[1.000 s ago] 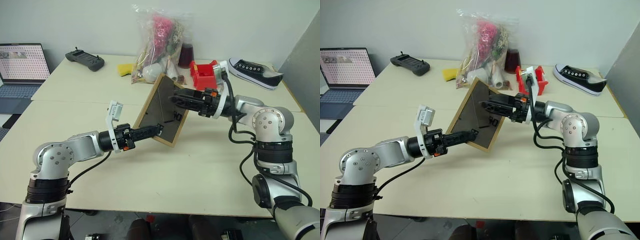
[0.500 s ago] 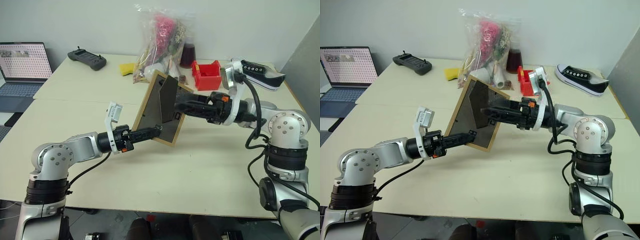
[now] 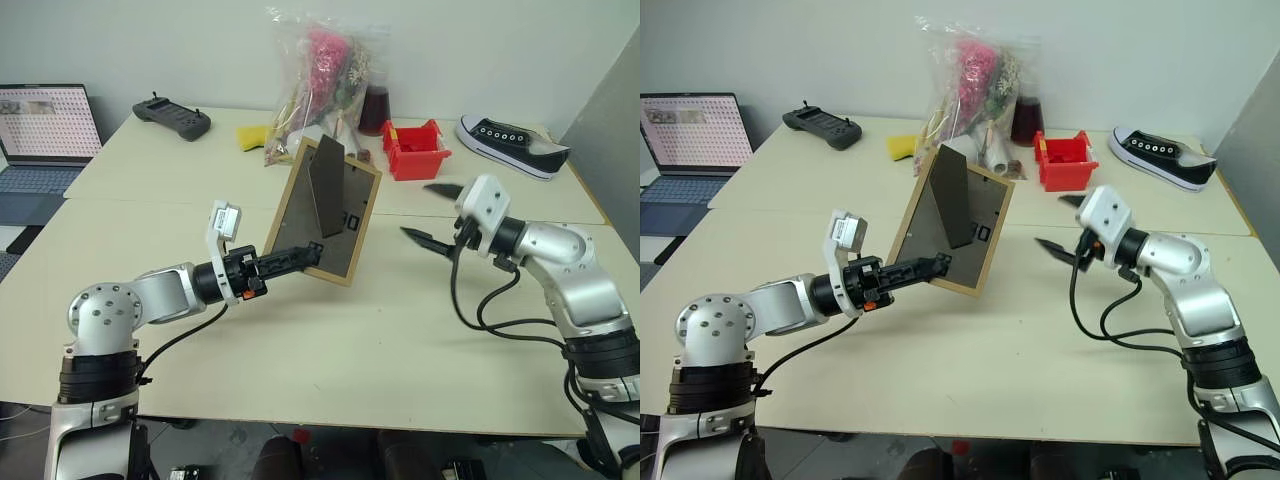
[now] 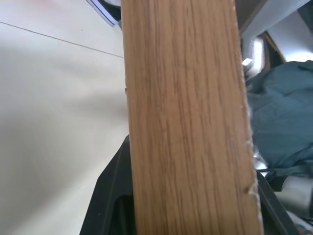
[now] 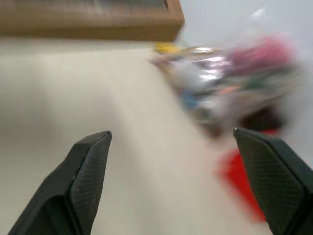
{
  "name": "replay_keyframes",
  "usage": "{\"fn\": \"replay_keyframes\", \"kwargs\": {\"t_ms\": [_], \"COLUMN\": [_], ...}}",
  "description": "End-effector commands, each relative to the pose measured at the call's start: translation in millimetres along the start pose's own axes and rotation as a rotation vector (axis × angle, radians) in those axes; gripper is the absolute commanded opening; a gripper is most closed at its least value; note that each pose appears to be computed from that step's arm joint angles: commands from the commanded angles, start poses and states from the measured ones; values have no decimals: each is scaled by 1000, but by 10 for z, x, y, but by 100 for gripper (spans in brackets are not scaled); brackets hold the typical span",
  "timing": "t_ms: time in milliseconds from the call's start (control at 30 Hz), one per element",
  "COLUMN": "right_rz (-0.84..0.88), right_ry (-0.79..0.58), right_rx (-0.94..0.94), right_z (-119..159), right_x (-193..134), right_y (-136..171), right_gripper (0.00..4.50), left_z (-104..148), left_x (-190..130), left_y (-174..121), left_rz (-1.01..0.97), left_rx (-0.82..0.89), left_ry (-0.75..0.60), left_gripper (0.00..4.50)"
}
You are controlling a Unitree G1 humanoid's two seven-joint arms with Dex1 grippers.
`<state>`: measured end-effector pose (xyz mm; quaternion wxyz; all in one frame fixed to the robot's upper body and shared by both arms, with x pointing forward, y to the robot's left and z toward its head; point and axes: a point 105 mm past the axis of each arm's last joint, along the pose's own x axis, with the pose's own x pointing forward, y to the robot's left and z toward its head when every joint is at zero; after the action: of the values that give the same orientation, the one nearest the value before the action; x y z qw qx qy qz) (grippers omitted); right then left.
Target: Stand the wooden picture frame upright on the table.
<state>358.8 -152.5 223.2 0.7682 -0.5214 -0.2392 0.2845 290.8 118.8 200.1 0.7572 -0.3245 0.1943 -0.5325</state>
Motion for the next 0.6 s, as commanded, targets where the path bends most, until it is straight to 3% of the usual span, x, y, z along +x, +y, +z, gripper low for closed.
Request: {"fn": "replay_keyframes", "kwargs": {"t_ms": [33,233,500,600], "right_rz": [-123,-243,-246,-222], "right_ry": [-205,-368,-471,-501], "right_rx": [-374,-564,-618,-631], "right_z": [201,410,549,575], "right_x": [40,260,405,388], "right_y": [-33,-84,-45,-33], "right_gripper": [422,422,422,373], "left_z": [118,61,-22,-18], "left_x": [63,96,157,154], "left_y": [-192,-263,-318,-301], "left_rz": [-70,-81,-94,-90], "left_rx": [-15,-80,-140,-148], "left_ry": [-34,-26,-24,-27], "left_gripper": [136,136,136,136]}}
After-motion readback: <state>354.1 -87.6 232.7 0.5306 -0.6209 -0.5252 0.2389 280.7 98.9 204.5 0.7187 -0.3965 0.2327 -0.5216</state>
